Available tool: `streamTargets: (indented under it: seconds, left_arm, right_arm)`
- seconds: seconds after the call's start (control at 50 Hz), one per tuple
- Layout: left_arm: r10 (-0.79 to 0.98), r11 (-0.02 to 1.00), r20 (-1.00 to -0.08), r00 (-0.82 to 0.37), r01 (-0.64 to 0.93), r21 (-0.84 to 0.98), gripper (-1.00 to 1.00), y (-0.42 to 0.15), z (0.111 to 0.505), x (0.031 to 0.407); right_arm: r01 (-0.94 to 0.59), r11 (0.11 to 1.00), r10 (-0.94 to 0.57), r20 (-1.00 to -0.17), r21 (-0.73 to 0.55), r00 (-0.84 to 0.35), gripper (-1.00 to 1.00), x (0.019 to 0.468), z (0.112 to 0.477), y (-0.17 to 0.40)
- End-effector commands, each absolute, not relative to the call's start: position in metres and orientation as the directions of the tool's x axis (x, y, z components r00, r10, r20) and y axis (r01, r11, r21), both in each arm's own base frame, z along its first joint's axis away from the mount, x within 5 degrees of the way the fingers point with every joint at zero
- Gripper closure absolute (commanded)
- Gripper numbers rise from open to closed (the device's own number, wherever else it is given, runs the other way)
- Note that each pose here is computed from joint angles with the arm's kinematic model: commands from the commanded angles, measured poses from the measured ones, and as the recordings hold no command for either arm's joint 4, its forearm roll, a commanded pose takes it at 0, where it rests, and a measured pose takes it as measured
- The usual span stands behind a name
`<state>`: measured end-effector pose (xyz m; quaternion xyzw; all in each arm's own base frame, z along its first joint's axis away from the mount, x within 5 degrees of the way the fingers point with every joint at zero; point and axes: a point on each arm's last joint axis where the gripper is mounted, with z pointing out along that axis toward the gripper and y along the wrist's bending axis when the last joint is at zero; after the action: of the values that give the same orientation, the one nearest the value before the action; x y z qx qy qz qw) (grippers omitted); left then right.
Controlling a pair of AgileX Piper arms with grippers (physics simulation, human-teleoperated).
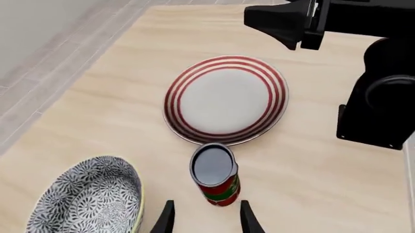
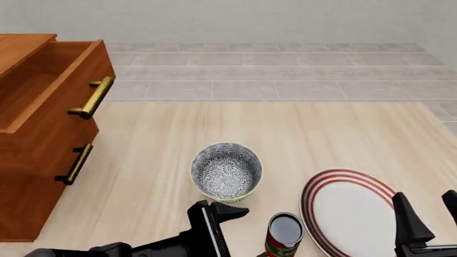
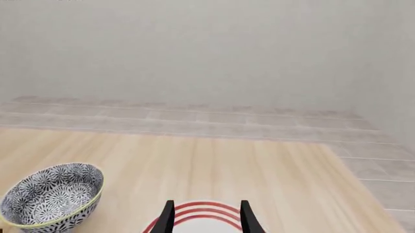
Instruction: Put the ketchup in the top drawer of the cabinet.
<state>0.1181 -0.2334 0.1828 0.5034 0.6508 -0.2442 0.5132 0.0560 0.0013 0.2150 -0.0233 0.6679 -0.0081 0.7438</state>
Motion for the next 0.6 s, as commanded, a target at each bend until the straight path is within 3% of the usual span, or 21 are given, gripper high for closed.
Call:
streamTargets:
  seconds: [0.02, 0.6]
  left_arm:
    - [0.436, 0.350, -0.899, 0.032, 0.914, 0.203, -1.00, -0.251, 0.169, 0.122]
    - [0.490, 0.347, -0.872, 0.011, 0.915, 0.206, -1.00, -0.269, 0.136, 0.135]
  right_arm:
    - [-0.011, 0.999, -0.049, -0.992, -0.050, 0.118, -1.00, 0.056, 0.216, 0.001]
    - [-0.019, 0.999, -0.039, -0.994, -0.041, 0.106, -1.00, 0.056, 0.215, 0.001]
